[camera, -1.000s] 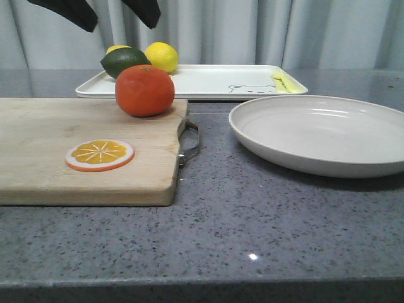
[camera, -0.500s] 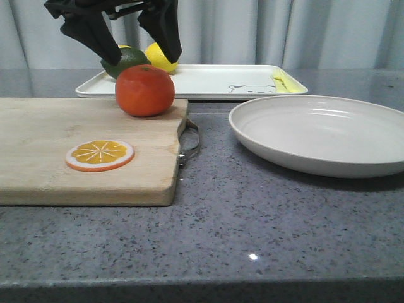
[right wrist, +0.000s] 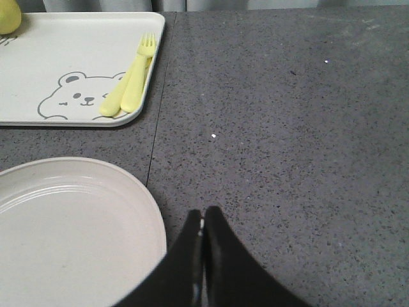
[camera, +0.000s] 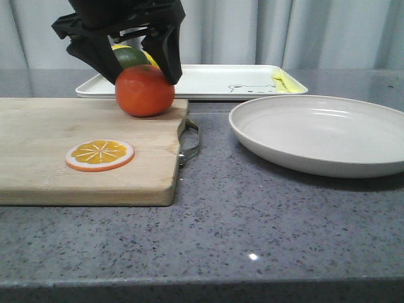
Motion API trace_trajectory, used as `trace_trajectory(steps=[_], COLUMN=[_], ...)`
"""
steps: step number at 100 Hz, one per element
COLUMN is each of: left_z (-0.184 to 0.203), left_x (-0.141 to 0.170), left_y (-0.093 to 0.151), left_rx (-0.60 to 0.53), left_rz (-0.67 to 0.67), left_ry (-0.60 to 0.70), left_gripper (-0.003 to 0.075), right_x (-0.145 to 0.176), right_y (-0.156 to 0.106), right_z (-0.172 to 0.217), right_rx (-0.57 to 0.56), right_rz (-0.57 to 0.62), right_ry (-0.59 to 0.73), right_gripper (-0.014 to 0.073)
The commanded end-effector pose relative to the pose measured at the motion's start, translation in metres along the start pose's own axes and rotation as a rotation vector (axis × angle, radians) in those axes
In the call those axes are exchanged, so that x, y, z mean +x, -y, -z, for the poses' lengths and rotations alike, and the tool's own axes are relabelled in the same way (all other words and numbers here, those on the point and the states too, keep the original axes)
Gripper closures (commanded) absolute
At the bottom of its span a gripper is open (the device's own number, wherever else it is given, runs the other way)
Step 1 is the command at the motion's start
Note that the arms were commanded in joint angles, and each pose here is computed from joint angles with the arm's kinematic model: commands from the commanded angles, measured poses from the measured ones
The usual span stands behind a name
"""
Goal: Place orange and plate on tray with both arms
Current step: 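Lower the left gripper over the orange and close on it, then lift the orange with the left gripper and carry it over the plate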
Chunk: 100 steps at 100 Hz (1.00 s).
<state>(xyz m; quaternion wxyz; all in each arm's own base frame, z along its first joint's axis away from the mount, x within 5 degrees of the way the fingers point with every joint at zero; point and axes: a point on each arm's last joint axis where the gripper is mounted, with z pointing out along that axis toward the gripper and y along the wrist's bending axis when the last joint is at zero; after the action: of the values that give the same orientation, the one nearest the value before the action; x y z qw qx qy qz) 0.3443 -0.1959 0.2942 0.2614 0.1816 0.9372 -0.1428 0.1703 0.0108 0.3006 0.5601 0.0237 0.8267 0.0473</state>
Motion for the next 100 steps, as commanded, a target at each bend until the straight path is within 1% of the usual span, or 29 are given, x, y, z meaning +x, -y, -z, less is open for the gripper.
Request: trace_trajectory(steps=[1,32,44,53,67,80,100], left_z=[0.024,0.024,0.028,0.033,0.045,0.053,0.041], left_x=[-0.012,-0.011,-0.014,-0.018,-0.025,-0.027,-0.024], left_y=[0.009,0.009,0.010,0.018,0.041,0.075,0.122], left_rx=[0.026,0.025,0.029,0.047,0.086,0.143,0.218], left_rz=[-0.011,-0.011,-0.012,-0.023,-0.083,-0.155,-0.237], left_ry=[0.098,0.090,0.086,0.099,0.143,0.181,0.170], left_gripper=[0.0157,0.0328,0.0365,0.0373,0.0373,0.0373,0.0373], right_x=[-0.018,-0.018,-0.018,-0.018,-0.018,-0.018,-0.018], right_y=[-0.002,-0.002,-0.002,-0.002,-0.002,-0.002,-0.002], right_z=[0.003,0.003,0.003,0.003,0.003,0.003,0.003], right_rx=[-0.016,-0.016,-0.016,-0.016,-0.016,-0.016,-0.016], right_rz=[0.001,0.001,0.001,0.001,0.001,0.001,0.001], right_ry=[0.111,0.111,0.111,0.111,0.110,0.110,0.110], right_gripper=[0.0652,0.0652,0.0652,0.0652,0.0652,0.0652,0.0652])
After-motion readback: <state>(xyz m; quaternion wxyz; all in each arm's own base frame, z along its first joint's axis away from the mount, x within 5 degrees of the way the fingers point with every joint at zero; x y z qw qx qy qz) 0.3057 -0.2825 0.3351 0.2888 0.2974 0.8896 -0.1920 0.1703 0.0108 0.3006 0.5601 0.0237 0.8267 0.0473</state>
